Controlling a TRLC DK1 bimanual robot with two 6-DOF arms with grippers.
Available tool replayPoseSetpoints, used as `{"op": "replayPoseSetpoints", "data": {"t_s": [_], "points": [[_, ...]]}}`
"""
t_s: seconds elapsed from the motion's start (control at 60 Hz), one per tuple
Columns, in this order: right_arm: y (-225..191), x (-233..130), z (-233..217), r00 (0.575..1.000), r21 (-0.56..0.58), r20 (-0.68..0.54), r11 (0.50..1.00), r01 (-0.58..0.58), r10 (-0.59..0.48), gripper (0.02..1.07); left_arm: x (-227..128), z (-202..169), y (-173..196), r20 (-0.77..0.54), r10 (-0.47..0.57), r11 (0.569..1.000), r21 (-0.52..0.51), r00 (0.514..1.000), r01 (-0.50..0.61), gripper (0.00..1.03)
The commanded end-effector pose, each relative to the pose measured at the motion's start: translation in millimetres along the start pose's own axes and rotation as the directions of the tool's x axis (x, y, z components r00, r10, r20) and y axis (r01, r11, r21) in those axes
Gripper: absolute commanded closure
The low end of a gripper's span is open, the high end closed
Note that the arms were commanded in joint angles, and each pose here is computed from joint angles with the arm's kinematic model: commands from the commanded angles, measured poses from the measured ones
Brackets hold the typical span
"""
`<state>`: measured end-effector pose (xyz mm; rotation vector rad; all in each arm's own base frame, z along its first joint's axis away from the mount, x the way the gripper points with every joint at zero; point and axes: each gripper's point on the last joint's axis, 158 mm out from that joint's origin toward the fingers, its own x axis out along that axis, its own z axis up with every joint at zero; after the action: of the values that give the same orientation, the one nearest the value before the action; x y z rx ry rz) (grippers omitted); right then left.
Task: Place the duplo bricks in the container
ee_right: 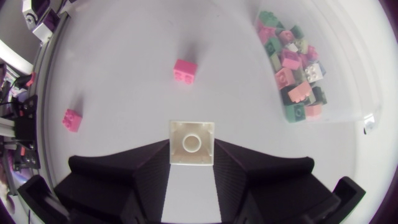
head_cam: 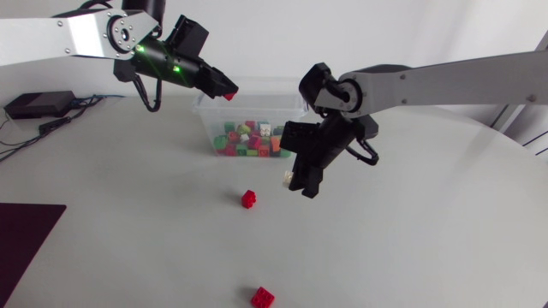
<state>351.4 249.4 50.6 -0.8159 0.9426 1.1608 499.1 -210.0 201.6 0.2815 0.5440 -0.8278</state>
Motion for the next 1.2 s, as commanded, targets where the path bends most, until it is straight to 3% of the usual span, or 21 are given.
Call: {"op": "replayPoseSetpoints", "data": {"t_s": [0.0,0.383,0.433,0.517,0.533,0.55,0.75,0.967,1.183], "points": [[-0.7,-12.9,1.7,1.0,0.001,0.022,1.0,0.001,-0.001,0.85,12.0,6.4,14.5,0.013,0.025,0.999,-0.032,1.0,-0.025,0.64],[-18.7,-53.6,26.6,0.988,0.058,0.147,0.998,0.039,-0.047,0.85,44.4,12.9,60.8,0.068,0.204,0.974,-0.117,0.977,-0.195,0.6],[-27.8,-61.9,32.8,0.983,0.076,0.171,0.995,0.06,-0.073,0.85,46.9,10.9,63.5,0.065,0.221,0.97,-0.124,0.973,-0.212,0.5],[-40.2,-76.2,44.7,0.971,0.1,0.214,0.991,0.09,-0.11,0.85,46.7,5.9,60.0,0.054,0.246,0.964,-0.115,0.968,-0.239,0.15],[-42.1,-78.5,46.1,0.969,0.103,0.22,0.99,0.096,-0.117,0.85,46.8,5.4,60.2,0.053,0.247,0.964,-0.116,0.967,-0.24,0.14],[-43.8,-79.9,47.4,0.967,0.105,0.224,0.99,0.099,-0.121,0.85,44.4,6.2,59.1,0.062,0.253,0.963,-0.111,0.965,-0.246,0.04],[-73.0,-101.8,68.8,0.932,0.174,0.304,0.973,0.151,-0.199,0.85,11.9,5.7,46.1,0.083,0.277,0.96,-0.06,0.957,-0.273,0.04],[-105.2,-118.4,81.9,0.895,0.25,0.357,0.95,0.185,-0.268,0.85,10.7,-72.0,-24.0,-0.148,0.141,0.989,0.057,0.979,-0.134,0.06],[-135.3,-128.9,95.5,0.864,0.309,0.39,0.929,0.202,-0.318,0.85,28.8,-130.5,-73.6,-0.322,0.082,0.996,0.07,0.943,-0.063,0.06]]}}
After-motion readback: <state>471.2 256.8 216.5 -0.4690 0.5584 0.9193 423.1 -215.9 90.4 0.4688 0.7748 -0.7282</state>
